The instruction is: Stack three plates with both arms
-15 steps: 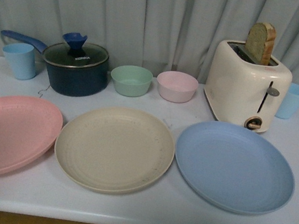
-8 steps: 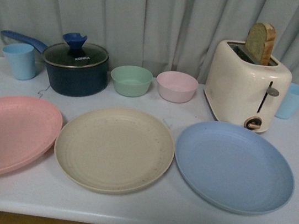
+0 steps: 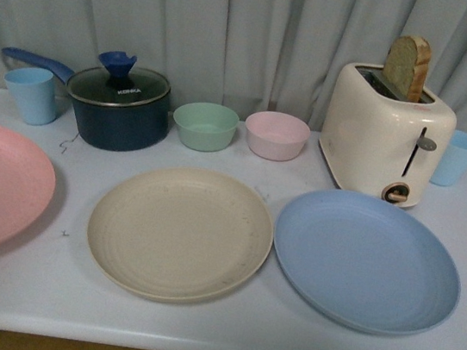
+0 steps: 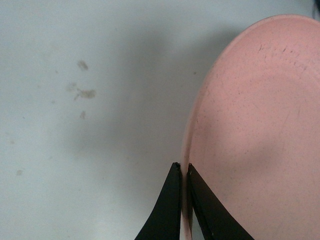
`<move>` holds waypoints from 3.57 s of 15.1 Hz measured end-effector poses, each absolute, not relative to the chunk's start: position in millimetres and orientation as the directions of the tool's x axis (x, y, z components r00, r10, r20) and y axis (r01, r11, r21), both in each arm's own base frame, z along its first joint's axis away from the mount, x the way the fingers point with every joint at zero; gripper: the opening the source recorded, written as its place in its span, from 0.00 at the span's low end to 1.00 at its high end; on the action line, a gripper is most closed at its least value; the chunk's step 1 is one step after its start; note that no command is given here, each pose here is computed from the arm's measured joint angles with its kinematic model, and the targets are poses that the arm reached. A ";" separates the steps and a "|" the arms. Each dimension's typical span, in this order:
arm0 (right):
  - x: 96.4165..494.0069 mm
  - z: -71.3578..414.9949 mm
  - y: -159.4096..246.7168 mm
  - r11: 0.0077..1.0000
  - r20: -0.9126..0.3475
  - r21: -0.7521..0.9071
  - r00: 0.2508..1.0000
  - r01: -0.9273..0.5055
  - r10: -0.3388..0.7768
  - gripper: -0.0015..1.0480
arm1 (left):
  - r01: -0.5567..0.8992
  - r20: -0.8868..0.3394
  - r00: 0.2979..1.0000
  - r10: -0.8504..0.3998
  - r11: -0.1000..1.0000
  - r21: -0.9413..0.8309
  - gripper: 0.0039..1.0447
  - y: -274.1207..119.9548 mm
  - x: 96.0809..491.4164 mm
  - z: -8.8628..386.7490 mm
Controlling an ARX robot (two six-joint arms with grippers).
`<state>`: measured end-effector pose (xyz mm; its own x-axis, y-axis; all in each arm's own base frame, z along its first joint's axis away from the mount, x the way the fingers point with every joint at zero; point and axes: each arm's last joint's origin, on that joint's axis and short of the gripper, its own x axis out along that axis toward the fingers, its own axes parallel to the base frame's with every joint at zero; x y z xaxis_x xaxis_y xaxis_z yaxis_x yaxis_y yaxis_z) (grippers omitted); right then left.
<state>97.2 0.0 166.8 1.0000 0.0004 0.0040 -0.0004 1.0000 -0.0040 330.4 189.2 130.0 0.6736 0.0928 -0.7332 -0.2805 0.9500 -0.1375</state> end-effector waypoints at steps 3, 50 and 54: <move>97.2 166.8 0.0 1.000 0.004 -0.004 1.000 0.000 0.000 0.94 | -0.265 -0.696 0.714 0.074 0.949 -0.170 0.02 158.0 325.6 168.9; 97.2 166.8 0.0 1.000 0.004 -0.004 1.000 0.000 0.000 0.94 | 0.000 0.027 1.000 0.000 1.000 -0.015 0.01 0.0 164.3 170.1; 97.2 166.8 0.0 1.000 0.004 -0.004 1.000 0.000 0.000 0.94 | 0.000 -0.004 1.000 0.000 1.000 -0.015 0.01 0.0 146.1 164.8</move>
